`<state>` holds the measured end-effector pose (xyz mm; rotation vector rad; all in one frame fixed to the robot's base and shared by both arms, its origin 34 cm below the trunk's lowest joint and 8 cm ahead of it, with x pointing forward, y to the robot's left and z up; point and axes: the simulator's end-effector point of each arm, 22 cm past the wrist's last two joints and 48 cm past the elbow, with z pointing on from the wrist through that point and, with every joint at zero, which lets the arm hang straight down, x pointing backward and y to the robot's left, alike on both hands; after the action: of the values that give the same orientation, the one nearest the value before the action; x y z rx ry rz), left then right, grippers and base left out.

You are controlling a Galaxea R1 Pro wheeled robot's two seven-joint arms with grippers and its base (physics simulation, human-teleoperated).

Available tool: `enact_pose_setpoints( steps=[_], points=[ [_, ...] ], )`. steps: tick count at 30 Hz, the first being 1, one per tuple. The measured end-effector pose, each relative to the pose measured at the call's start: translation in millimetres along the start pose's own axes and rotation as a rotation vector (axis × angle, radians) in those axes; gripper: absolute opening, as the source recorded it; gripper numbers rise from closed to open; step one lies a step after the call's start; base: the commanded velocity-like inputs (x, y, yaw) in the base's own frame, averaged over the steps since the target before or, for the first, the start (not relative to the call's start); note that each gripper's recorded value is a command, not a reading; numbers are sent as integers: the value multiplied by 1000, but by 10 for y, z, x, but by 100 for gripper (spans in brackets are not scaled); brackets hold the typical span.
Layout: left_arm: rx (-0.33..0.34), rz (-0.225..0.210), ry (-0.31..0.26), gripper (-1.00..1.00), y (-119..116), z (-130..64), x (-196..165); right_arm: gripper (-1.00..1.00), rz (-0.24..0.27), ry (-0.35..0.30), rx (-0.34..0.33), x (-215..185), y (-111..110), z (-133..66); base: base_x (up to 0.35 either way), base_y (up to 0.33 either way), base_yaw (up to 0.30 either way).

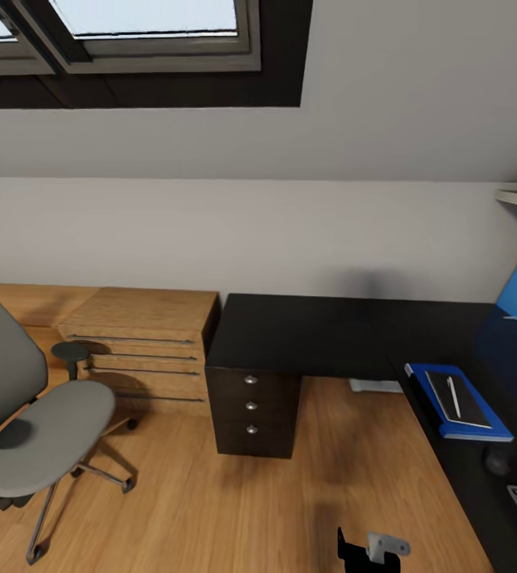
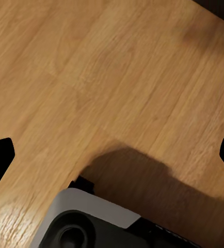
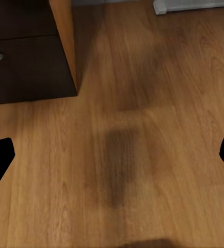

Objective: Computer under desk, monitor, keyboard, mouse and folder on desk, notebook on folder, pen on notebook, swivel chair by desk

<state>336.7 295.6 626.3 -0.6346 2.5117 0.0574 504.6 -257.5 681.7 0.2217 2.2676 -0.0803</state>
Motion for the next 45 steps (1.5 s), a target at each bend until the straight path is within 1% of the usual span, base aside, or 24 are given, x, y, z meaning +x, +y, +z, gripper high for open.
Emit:
enact_pose_setpoints(
  steps=[6,15,45],
  points=[
    [20,3,-18,100,-28,-7,-39,100,2,-8,-1,-43,4,-3,0,0,128],
    [32,3,-30,100,-72,-14,-73,100,4,-20,-1,-100,5,-6,0,0,179],
    [32,1,-32,100,-68,-15,-79,100,4,-20,1,-107,-4,-6,0,0,280]
  ],
)
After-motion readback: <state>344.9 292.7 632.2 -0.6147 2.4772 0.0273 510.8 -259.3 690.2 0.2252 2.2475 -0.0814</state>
